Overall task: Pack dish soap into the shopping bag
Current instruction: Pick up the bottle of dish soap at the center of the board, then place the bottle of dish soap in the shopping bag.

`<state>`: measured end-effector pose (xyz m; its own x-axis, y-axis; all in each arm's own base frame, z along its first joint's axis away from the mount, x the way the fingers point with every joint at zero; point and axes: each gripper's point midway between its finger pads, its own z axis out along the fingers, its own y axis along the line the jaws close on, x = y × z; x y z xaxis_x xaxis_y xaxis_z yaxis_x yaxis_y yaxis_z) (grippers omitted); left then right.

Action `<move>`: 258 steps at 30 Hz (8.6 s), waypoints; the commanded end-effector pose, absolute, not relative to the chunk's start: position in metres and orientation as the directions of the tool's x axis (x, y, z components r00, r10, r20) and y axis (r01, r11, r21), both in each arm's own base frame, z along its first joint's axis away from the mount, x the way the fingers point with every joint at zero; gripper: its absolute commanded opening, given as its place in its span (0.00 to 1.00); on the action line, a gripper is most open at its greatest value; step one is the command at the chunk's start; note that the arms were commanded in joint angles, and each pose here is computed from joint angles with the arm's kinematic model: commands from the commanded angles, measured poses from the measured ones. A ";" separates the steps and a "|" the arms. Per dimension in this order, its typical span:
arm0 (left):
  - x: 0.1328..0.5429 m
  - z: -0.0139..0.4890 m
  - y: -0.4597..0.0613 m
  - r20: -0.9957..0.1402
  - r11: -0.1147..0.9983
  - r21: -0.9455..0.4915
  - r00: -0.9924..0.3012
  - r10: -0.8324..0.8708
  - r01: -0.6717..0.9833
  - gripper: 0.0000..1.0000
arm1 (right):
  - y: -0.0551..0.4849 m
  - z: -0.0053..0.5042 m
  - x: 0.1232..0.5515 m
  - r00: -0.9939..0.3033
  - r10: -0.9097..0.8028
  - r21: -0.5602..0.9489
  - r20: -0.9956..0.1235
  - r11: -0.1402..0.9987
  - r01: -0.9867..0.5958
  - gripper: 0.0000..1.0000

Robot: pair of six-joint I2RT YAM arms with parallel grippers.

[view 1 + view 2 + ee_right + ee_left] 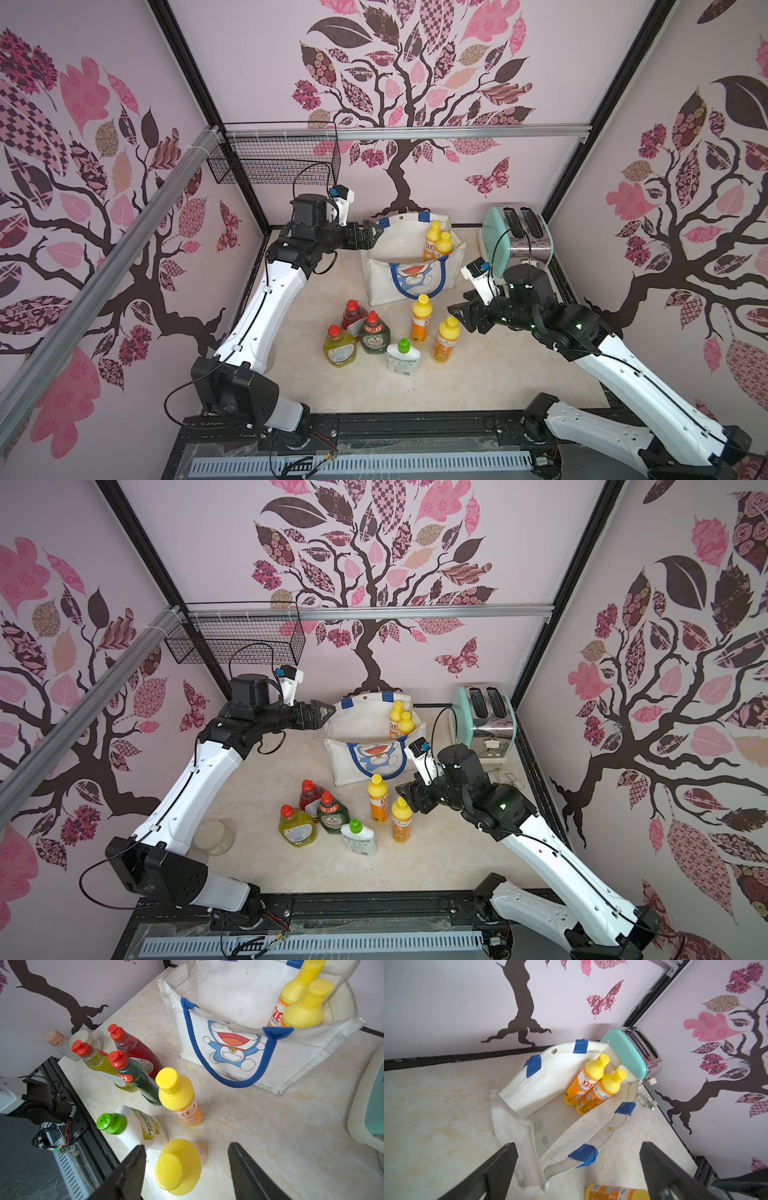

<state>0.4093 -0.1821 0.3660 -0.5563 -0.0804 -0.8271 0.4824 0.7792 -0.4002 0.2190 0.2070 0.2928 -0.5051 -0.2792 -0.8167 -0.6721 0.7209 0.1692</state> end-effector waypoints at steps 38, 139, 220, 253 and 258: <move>0.398 0.338 -0.220 -0.787 0.643 -0.497 -0.615 -0.051 0.583 0.98 | 0.222 0.249 0.198 -0.495 -0.270 0.230 -0.826 0.641 -0.733 0.64; 0.386 0.342 -0.213 -0.797 0.662 -0.461 -0.604 -0.017 0.590 0.98 | 0.233 0.382 0.323 -0.400 -0.248 -0.039 -0.882 0.886 -0.463 0.00; 0.391 0.326 -0.210 -0.787 0.690 -0.430 -0.617 0.031 0.582 0.98 | 0.306 0.456 0.495 -0.144 -0.139 -0.060 -0.980 0.890 -0.453 0.00; 0.392 0.322 -0.209 -0.791 0.697 -0.414 -0.611 0.044 0.586 0.98 | 0.284 0.347 0.559 -0.305 -0.179 -0.061 -0.935 0.931 -0.360 0.00; 0.391 0.323 -0.209 -0.791 0.695 -0.413 -0.610 0.047 0.588 0.98 | 0.278 0.335 0.563 -0.324 -0.179 -0.058 -0.929 0.935 -0.349 0.00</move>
<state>0.3911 -0.2089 0.3175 -0.6234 0.0387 -0.7809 0.5778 0.6957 -0.4268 0.5523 0.2862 0.2870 -0.4379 -0.2496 -0.8637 -0.3875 0.9193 -0.0692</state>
